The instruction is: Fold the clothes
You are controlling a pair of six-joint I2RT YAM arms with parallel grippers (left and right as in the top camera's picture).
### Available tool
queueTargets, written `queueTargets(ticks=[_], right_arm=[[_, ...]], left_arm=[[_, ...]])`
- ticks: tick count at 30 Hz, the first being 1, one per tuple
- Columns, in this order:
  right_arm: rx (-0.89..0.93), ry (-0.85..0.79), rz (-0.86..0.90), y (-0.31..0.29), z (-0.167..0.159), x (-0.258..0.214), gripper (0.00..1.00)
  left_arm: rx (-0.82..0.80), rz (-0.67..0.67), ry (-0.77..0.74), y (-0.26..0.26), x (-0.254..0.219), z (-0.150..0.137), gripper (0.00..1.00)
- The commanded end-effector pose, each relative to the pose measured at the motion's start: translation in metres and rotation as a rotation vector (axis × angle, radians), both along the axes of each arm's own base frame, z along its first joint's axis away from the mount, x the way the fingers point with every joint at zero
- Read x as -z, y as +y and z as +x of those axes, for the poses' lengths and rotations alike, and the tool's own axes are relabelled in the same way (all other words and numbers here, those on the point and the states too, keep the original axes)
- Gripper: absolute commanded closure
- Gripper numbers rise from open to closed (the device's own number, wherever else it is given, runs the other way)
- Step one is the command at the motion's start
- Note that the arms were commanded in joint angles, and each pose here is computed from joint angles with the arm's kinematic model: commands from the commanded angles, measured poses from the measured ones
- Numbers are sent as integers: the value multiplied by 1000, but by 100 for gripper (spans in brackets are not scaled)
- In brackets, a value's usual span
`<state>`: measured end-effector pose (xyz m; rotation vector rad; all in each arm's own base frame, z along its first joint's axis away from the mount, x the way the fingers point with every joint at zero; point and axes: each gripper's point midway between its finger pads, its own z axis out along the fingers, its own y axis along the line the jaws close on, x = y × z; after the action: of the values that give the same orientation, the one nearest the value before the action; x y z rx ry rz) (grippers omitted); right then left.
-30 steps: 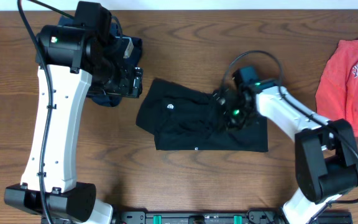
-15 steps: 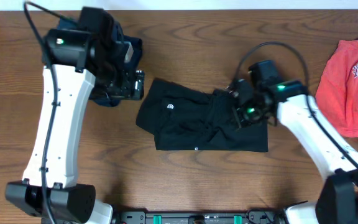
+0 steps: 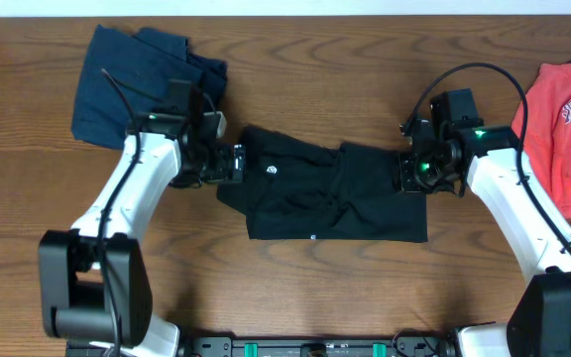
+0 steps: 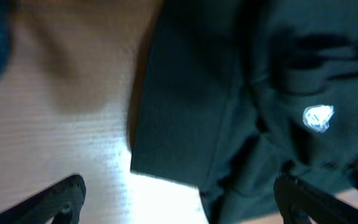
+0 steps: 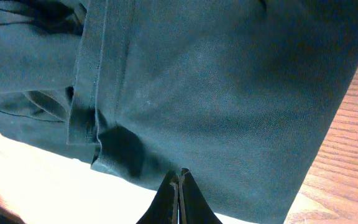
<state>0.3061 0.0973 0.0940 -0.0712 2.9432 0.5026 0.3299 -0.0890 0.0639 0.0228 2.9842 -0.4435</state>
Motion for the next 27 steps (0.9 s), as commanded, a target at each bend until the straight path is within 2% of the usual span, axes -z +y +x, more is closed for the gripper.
queueTargets(ticks=[1,6,10,18,23,24,27], right_arm=[[16,-8,4,-1,2,-5,99],[16,-8,4,-1,2,-5,99],[16,-5,3,-1,2,-4,99],[16,-8,3,-1,2,-5,99],[16,-7,3,-1,2,-5,99],[16,-7,3,-1,2,-5,99],[16,-7,3,-1,2,-4,99]], left_arm=[[46,-65,55,-10,25,-6,2],[83,-214,85,-35,47,1,2],[102,-343,79,-55,48,6,2],[162,-418,56,-80,40,5,0],[208,-429,49,-95,38,1,19],[224,-428,45,-98,38,0,28],[242,-427,51,-104,38,-4,67]])
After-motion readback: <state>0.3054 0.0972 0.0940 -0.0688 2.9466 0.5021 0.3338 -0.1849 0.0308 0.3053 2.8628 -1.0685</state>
